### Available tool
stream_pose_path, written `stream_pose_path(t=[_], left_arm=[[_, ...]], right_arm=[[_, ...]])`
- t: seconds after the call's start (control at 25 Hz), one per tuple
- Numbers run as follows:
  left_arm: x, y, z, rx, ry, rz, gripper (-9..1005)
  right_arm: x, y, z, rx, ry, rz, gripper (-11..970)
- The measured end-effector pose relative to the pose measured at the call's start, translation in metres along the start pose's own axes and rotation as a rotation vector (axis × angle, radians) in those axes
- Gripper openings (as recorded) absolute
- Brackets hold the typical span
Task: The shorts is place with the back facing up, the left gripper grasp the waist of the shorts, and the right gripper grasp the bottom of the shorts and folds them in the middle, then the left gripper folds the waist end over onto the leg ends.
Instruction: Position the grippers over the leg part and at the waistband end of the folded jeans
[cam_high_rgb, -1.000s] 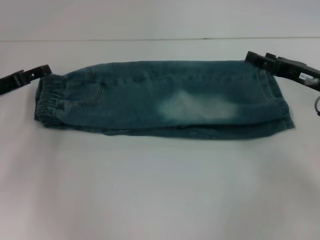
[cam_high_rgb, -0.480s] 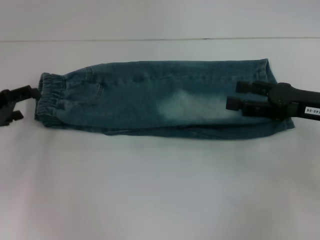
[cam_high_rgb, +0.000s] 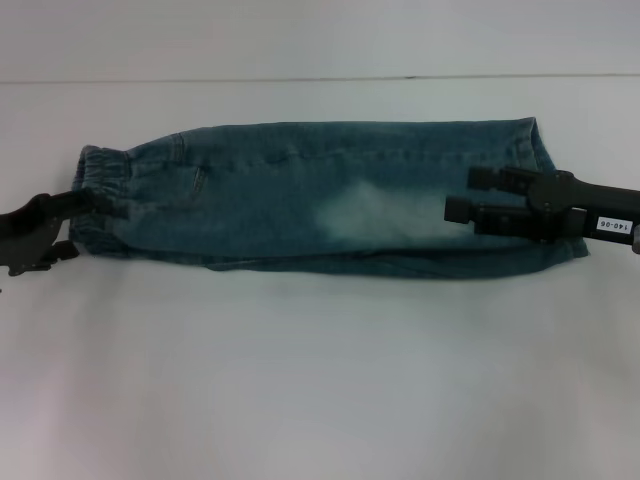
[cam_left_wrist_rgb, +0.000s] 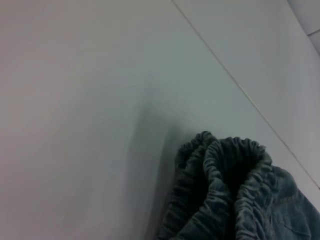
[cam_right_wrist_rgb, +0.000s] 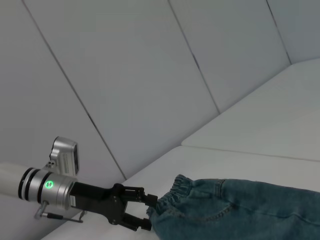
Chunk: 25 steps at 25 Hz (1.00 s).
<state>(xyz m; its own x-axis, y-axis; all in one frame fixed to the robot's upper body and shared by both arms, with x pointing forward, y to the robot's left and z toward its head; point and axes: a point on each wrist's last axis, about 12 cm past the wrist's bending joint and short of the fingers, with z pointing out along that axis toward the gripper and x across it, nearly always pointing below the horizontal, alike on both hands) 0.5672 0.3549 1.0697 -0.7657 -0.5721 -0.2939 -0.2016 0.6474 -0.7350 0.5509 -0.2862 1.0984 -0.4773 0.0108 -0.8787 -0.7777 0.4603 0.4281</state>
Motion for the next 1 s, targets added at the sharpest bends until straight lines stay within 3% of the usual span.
stream_pose_path(t=[0.44,0.76,1.0], left_arm=[[0.0,-0.004,0.012,-0.027,-0.03,0.052,827],[-0.003,-0.009,0.015,-0.025,-0.025,0.068,601],[-0.002,-0.011,0.017,-0.029,-0.016,0.083,347]], right_arm=[[-0.001,-0.001,0.006,0.013,-0.002,-0.004,946],[0.0,-0.003,0.006,0.031,-0.002,0.0,945],[0.0,-0.004,0.009,0.046,-0.003,0.0,945]])
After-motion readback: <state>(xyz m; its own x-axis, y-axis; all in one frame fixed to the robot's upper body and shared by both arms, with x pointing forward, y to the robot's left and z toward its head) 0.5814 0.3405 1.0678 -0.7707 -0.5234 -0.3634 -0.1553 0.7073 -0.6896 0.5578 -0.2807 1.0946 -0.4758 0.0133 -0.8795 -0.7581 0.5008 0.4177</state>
